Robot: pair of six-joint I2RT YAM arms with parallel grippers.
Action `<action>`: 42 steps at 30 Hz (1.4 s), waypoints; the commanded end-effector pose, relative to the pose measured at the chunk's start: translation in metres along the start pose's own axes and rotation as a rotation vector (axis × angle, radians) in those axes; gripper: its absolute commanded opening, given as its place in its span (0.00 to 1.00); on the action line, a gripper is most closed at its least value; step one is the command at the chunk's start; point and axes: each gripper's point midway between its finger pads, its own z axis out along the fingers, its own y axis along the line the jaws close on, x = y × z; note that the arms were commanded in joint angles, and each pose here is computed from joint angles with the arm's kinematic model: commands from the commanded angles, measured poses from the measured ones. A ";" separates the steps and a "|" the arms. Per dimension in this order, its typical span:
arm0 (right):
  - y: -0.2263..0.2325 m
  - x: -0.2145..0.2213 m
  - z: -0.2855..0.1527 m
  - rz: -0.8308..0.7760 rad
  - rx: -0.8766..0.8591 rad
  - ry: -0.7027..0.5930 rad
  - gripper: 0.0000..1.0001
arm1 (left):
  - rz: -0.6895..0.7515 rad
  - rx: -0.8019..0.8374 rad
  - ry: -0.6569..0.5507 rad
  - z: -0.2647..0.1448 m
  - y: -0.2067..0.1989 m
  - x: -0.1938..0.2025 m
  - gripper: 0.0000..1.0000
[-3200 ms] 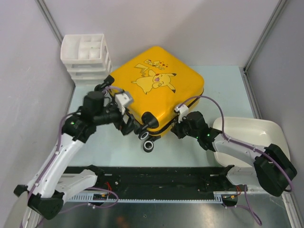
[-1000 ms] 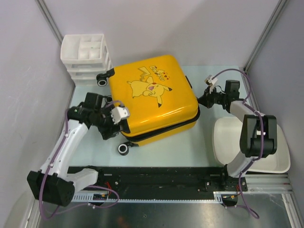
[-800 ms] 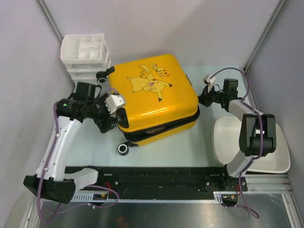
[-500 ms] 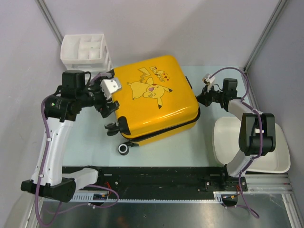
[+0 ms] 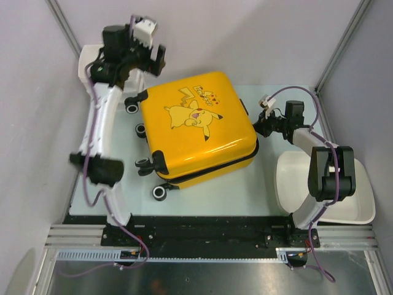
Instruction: Open, take out, and arrange the luggage
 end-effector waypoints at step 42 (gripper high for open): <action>0.165 0.014 -0.058 -0.027 -0.459 0.137 0.00 | 0.136 0.257 -0.151 0.180 -0.160 0.041 0.98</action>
